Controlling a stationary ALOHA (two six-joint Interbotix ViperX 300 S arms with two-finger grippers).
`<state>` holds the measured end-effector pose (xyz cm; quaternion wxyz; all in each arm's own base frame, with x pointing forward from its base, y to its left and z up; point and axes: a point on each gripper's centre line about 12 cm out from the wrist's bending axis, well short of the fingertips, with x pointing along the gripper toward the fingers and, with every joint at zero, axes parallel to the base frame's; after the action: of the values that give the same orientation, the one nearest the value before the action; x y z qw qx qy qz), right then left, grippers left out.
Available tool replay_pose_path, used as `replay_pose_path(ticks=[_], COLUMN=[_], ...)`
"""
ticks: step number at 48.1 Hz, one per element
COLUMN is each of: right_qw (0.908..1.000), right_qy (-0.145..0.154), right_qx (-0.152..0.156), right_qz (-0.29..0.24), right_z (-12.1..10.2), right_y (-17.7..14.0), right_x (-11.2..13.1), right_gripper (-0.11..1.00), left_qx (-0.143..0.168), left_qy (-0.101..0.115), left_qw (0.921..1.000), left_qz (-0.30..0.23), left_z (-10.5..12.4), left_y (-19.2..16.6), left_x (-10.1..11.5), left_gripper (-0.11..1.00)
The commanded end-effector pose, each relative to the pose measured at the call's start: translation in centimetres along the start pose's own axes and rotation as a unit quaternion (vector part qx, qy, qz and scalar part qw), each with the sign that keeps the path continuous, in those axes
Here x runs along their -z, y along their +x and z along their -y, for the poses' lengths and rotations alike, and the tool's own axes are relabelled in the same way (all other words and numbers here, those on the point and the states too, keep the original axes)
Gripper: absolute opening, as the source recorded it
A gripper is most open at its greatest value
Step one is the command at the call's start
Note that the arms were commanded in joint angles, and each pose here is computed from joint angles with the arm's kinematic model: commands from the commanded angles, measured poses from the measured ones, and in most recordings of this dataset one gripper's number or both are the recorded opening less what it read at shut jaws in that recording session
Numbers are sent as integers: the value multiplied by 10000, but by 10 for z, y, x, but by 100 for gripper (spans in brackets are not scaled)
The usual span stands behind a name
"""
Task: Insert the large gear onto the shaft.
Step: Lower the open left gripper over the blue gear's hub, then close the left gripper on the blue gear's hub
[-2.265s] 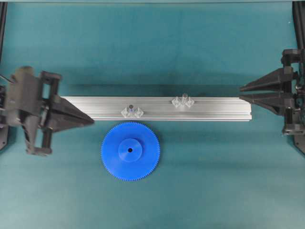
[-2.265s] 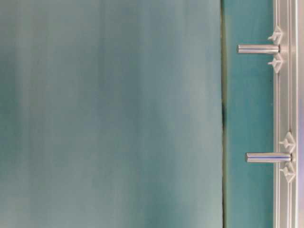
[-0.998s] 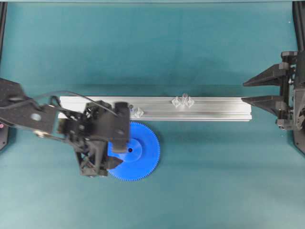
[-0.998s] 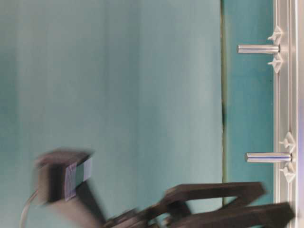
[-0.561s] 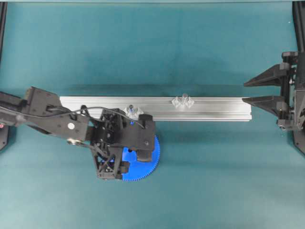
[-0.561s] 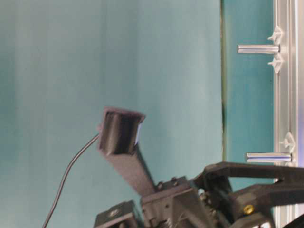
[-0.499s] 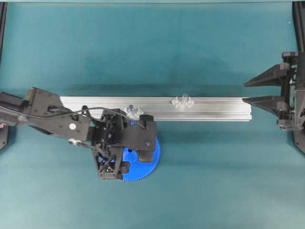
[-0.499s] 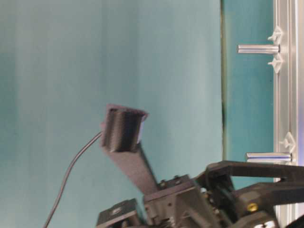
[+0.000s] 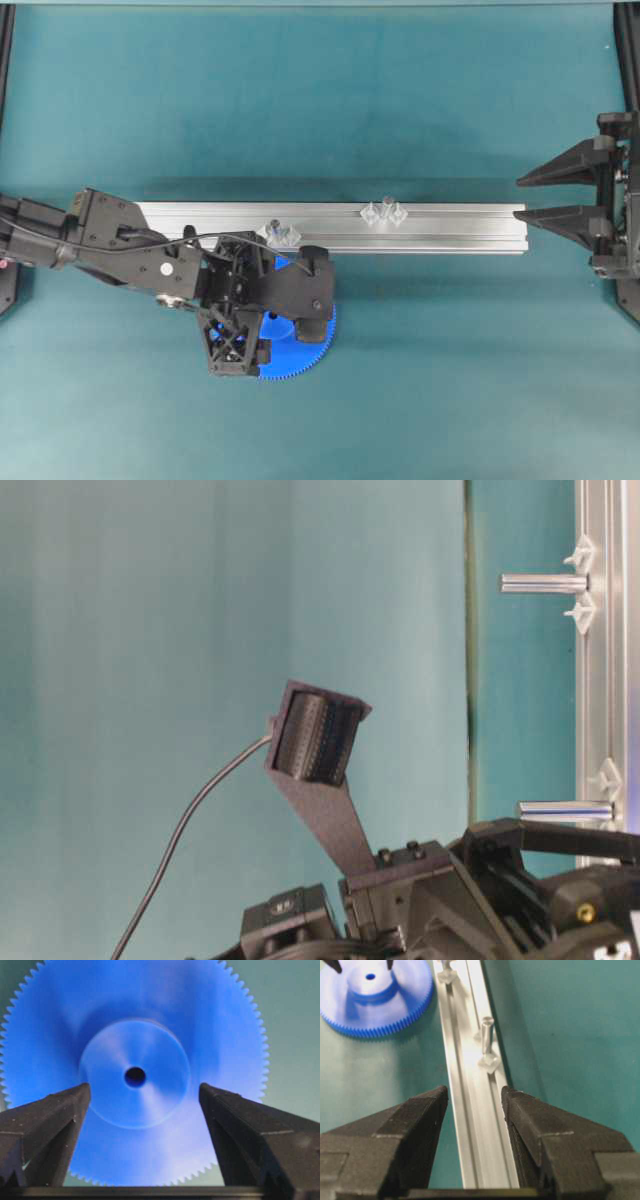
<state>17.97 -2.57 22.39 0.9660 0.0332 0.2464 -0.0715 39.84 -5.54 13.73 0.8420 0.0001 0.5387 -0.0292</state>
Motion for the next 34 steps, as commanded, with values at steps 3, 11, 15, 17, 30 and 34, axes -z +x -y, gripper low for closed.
replay_pose_path(ticks=[3, 11, 15, 17, 30, 34], right_qw=[10000, 10000, 10000, 10000, 10000, 10000], right_qy=[27, 31, 24, 39, 31, 54], right_qx=[-53, -62, -60, -62, -60, -64], right_qz=[59, 67, 67, 67, 59, 51], right_z=[-2, -2, -2, -2, -2, -2], right_y=[-1, -1, -2, -2, -2, -2], right_x=[-3, -2, -1, -1, 0, 1], right_gripper=[56, 56, 56, 56, 56, 56], left_qx=[-52, -90, -93, -91, -39, -31], left_qy=[-66, -127, -96, -81, 29, 27], left_qw=[9998, 9998, 9998, 9999, 9999, 9999], left_qz=[158, 145, 114, 106, 142, 126], left_z=[-8, -15, -15, -15, -4, -2], left_y=[-8, -7, -4, -3, -2, -1], left_x=[-11, -12, -11, -12, -20, -21], left_gripper=[91, 91, 91, 91, 91, 91])
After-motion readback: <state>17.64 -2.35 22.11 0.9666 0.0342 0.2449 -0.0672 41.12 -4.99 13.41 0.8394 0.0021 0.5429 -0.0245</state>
